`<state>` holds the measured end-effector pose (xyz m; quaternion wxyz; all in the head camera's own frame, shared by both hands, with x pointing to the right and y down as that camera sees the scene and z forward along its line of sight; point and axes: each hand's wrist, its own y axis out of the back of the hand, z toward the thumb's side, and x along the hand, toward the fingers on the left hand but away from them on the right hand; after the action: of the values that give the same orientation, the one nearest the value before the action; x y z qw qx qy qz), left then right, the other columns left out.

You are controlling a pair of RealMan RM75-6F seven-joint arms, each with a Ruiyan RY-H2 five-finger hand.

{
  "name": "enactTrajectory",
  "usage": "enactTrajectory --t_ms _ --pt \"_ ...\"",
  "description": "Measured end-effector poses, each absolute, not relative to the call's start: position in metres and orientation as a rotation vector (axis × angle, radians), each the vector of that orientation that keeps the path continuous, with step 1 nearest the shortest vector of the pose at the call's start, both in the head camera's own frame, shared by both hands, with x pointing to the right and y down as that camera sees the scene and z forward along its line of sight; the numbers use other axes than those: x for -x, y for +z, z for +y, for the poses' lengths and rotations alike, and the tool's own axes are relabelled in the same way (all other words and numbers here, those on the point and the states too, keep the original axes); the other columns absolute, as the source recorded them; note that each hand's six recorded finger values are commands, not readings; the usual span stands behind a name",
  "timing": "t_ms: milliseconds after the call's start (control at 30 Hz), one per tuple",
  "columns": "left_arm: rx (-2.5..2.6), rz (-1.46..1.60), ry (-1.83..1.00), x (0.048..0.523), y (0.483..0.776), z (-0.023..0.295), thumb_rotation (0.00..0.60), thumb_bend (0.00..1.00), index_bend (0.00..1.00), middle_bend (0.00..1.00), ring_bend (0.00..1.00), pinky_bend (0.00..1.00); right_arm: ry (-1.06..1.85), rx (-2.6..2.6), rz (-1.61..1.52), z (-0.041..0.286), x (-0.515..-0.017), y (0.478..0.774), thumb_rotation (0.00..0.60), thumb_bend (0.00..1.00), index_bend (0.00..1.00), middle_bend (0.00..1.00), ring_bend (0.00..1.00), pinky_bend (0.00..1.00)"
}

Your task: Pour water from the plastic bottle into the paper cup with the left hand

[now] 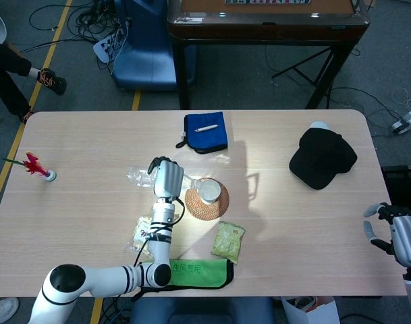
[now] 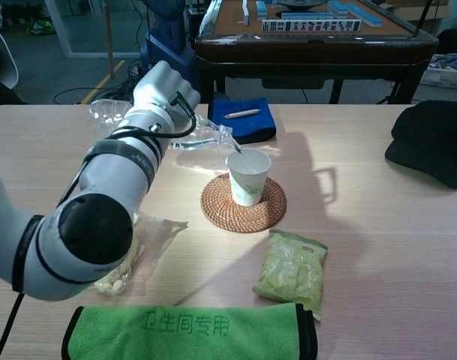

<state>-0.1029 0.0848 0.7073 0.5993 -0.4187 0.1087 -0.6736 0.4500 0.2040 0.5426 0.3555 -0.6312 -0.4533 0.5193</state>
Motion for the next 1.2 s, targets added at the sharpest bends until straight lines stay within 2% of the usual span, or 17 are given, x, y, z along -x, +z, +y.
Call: enactTrajectory --t_ms 733,1200 --pt "1.340 0.414 -1.655 0.085 0.709 0.098 0.600 0.08 0.71 0.79 0.59 0.63 1.344 1.629 -1.170 0.204 -0.450 0.543 0.600 0.44 0.52 0.48 0.50 0.50" --pt "1.560 0.848 -1.594 0.107 0.697 0.082 0.600 0.08 0.71 0.79 0.59 0.63 1.352 1.634 -1.155 0.205 -0.448 0.546 0.600 0.44 0.52 0.48 0.50 0.50"
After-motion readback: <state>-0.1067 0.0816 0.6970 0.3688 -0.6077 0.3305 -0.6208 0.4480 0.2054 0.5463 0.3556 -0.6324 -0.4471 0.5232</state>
